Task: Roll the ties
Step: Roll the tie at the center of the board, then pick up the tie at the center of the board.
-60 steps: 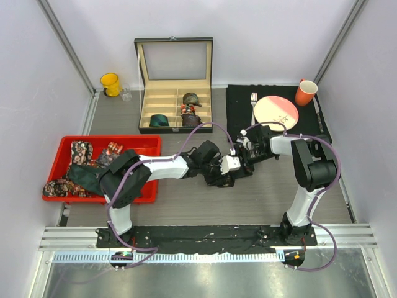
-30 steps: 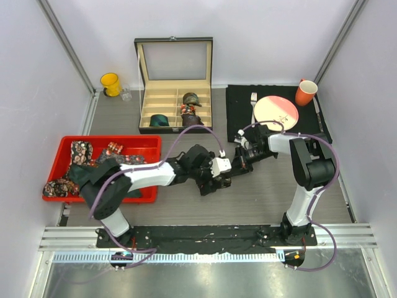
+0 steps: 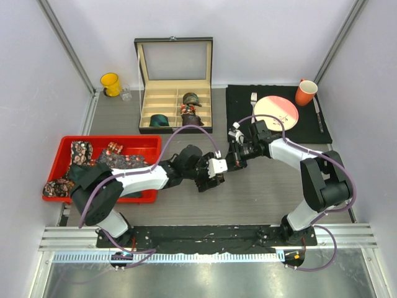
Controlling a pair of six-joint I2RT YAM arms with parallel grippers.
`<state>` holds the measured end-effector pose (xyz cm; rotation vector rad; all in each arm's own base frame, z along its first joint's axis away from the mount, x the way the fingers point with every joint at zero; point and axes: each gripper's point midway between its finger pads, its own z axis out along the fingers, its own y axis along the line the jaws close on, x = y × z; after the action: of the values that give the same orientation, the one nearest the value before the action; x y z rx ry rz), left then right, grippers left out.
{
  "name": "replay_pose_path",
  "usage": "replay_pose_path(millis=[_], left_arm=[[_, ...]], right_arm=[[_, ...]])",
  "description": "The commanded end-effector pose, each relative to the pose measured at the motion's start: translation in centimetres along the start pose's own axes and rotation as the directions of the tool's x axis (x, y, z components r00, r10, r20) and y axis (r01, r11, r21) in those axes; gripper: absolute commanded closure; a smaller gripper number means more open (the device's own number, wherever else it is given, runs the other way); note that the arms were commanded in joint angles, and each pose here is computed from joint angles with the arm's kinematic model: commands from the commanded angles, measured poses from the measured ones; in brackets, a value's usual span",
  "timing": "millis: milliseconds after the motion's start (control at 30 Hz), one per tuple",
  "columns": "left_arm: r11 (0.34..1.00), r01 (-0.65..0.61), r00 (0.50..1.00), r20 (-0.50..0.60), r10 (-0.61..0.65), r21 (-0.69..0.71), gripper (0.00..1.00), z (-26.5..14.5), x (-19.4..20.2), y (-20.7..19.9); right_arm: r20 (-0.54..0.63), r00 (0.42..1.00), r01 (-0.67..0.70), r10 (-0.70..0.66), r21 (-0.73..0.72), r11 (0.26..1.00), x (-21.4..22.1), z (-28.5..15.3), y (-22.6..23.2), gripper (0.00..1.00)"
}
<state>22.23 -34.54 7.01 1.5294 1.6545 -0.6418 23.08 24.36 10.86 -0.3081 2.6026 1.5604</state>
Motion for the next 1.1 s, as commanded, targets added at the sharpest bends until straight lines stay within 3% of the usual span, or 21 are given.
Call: replay_pose_path(millis=[0, 33, 133, 200, 300, 333, 367, 467, 600, 700, 767, 933, 1000, 1033, 1067], left_arm=[[0.999, -0.036, 0.996, 0.085, 0.033, 0.029, 0.38, 0.2, -2.4, -0.3], [0.999, -0.038, 0.995, 0.09, 0.035, 0.03, 0.5, -0.1, -2.6, -0.3], [0.998, -0.033, 0.996, 0.083, 0.029, 0.049, 0.66, -0.7, -2.8, -0.8], [0.998, -0.025, 0.996, 0.082, 0.02, 0.053, 0.64, -1.0, -3.0, -0.9], [0.999, 0.046, 0.997, 0.066, -0.047, 0.014, 0.29, -2.3, -3.6, -0.3], [0.996, 0.089, 0.995, 0.053, -0.089, -0.004, 0.06, -2.9, -3.9, 0.1], [0.991, 0.13, 0.991, 0.038, -0.13, -0.019, 0.0, -3.8, -4.0, 0.4], [0.958, 0.287, 0.958, 0.014, -0.287, -0.01, 0.0, -7.1, -4.8, 1.5], [0.87, 0.481, 0.877, 0.048, -0.478, -0.106, 0.0, -12.0, -6.1, 5.4], [0.78, 0.602, 0.798, 0.134, -0.587, -0.168, 0.0, -16.2, -7.7, 9.2], [0.773, 0.634, 0.766, 0.169, -0.621, -0.032, 0.0, -18.6, -10.1, 9.2], [0.6, 0.787, 0.583, 0.146, -0.799, 0.143, 0.0, -22.3, -10.9, 11.5], [0.54, 0.812, 0.512, 0.174, -0.841, 0.22, 0.0, -23.3, -12.0, 12.4], [0.517, 0.816, 0.486, 0.178, -0.856, 0.258, 0.0, -23.4, -12.4, 12.4], [0.517, 0.805, 0.481, 0.189, -0.856, 0.291, 0.0, -23.6, -13.2, 12.3]], right_arm=[[0.037, 0.997, 0.073, -0.07, -0.069, 0.995, -1.3, -0.6, 2.9, 0.99], [0.034, 0.997, 0.069, -0.066, -0.07, 0.995, -1.2, -0.7, 3.0, 0.99], [0.033, 0.997, 0.077, -0.075, -0.069, 0.995, -1.1, -0.7, 2.9, 0.99], [0.031, 0.997, 0.077, -0.075, -0.067, 0.995, -1.2, -0.7, 3.0, 0.99], [0.039, 0.996, 0.088, -0.086, -0.064, 0.994, -1.9, -1.0, 3.3, 0.99], [0.044, 0.996, 0.086, -0.083, -0.064, 0.994, -2.1, -1.2, 3.3, 0.99], [0.057, 0.994, 0.094, -0.091, -0.064, 0.993, -2.7, -1.5, 3.6, 0.99], [0.114, 0.99, 0.088, -0.081, -0.06, 0.994, -4.7, -3.2, 3.7, 0.99], [0.226, 0.971, 0.09, -0.075, -0.058, 0.994, -8.7, -6.5, 4.3, 0.99], [0.279, 0.954, 0.131, -0.108, -0.065, 0.989, -11.0, -8.3, 5.9, 0.99], [0.302, 0.945, 0.157, -0.126, -0.08, 0.984, -12.0, -9.0, 7.3, 0.99], [0.382, 0.914, 0.206, -0.135, -0.152, 0.967, -14.3, -10.0, 10.1, 0.99], [0.38, 0.921, 0.165, -0.079, -0.2, 0.966, -14.5, -10.1, 11.2, 0.99], [0.412, 0.903, 0.227, -0.123, -0.213, 0.95, -15.1, -10.4, 12.4, 0.99], [0.404, 0.911, 0.194, -0.081, -0.245, 0.95, -15.0, -10.3, 12.9, 0.99]])
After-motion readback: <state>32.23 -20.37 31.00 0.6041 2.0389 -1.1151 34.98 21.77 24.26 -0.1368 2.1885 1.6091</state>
